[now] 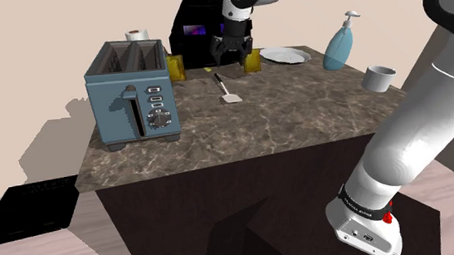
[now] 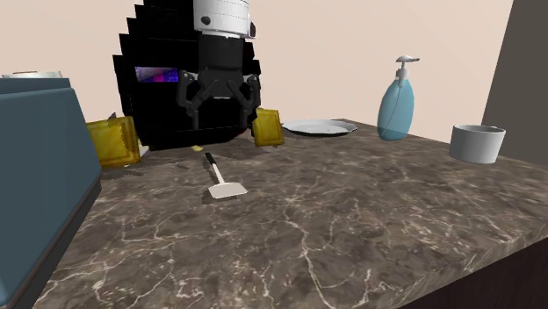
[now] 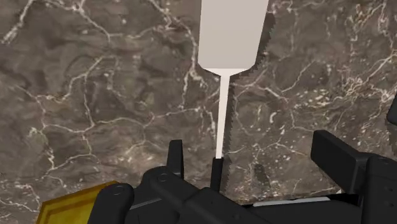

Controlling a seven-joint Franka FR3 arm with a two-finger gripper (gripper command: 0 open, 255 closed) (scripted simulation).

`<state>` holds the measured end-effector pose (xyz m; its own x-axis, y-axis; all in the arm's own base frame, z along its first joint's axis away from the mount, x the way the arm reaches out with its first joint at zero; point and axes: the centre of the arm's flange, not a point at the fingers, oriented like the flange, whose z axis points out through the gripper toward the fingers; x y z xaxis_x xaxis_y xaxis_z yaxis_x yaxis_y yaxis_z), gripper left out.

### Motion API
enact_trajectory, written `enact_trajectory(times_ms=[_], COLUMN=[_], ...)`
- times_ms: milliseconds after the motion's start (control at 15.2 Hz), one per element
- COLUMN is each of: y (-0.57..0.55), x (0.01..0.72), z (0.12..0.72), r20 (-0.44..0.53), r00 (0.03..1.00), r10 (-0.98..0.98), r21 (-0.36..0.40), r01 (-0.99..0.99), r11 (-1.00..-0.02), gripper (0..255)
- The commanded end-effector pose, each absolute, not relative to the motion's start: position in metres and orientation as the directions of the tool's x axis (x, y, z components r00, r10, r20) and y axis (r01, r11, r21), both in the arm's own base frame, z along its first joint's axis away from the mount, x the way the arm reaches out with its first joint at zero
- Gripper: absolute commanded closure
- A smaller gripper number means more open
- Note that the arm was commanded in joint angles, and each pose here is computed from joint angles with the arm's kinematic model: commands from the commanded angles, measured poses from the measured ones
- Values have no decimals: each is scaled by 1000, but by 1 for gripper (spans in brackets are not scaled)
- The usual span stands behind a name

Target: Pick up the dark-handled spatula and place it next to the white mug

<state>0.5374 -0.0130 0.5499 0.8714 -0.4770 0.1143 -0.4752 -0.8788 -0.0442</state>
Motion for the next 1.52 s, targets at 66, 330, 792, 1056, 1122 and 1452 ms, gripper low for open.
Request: enact_trajectory(times_ms=[66, 330, 792, 1056, 1122, 1452], y=[-25, -29, -31, -31, -31, -30], x=[578, 591, 592, 592, 592, 594], z=[502, 487, 457, 457, 457, 456], r20=[61, 66, 66, 66, 66, 66], r00=[842, 830, 830, 830, 830, 830], r10=[-536, -554, -554, -554, -554, -554], r21=[-5, 0, 0, 0, 0, 0], r01=[-537, -555, -555, -555, -555, -555], r11=[-844, -832, -832, -832, -832, -832], gripper=[0, 0, 0, 0, 0, 255])
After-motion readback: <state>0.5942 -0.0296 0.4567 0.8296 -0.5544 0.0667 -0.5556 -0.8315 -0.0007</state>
